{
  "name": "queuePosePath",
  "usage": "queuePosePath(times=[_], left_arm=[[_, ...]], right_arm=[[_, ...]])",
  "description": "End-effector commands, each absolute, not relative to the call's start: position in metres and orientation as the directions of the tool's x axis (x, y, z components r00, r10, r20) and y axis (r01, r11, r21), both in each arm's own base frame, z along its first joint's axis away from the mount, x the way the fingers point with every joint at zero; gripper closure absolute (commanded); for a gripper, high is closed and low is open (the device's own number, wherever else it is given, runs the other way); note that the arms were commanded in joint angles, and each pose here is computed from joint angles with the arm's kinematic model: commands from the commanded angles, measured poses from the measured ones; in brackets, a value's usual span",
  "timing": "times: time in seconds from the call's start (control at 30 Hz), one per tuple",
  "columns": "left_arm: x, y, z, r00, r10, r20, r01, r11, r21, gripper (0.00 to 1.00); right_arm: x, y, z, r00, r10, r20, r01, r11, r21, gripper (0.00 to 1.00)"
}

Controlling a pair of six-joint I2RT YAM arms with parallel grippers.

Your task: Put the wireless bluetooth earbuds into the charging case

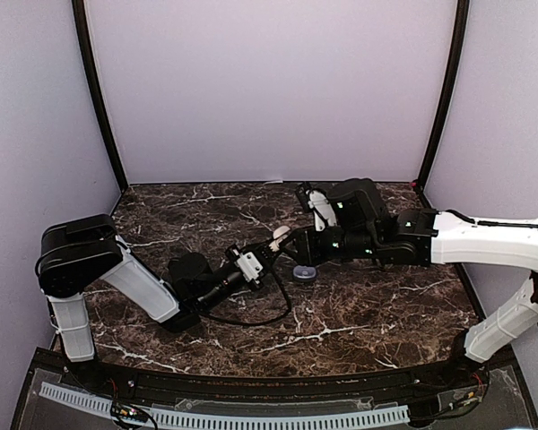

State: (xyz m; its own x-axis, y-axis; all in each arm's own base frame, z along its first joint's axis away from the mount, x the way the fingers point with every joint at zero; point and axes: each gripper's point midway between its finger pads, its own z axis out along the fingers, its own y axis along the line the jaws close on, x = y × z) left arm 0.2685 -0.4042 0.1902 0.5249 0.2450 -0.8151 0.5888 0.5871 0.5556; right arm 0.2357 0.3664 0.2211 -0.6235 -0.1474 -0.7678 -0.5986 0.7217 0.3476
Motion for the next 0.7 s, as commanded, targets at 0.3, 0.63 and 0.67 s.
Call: queuePosePath(times=[0.3,0.63,0.67], left_arm=[[0.2582,-0.3991,0.2256,0.549,0.14,-0.824,0.603,0.616,0.507,1.0],[0.2556,-0.3995,0.2233,0.54,0.138,-0.83,0.62,0.601,0.503,1.0],[0.2555,-0.3996,0.2223,0.538,0.138,-0.832,0.622,0.6,0.502,1.0]], right_arm=[[0.2416,0.3491,0.2125,-0.601,-0.201,-0.773,-0.6,0.753,0.27,0.67],[0.2472,0.3473,0.2149,-0.582,-0.2,-0.788,-0.593,0.768,0.243,0.68],[0.2473,0.3477,0.2153,-0.582,-0.2,-0.788,-0.594,0.766,0.244,0.68]])
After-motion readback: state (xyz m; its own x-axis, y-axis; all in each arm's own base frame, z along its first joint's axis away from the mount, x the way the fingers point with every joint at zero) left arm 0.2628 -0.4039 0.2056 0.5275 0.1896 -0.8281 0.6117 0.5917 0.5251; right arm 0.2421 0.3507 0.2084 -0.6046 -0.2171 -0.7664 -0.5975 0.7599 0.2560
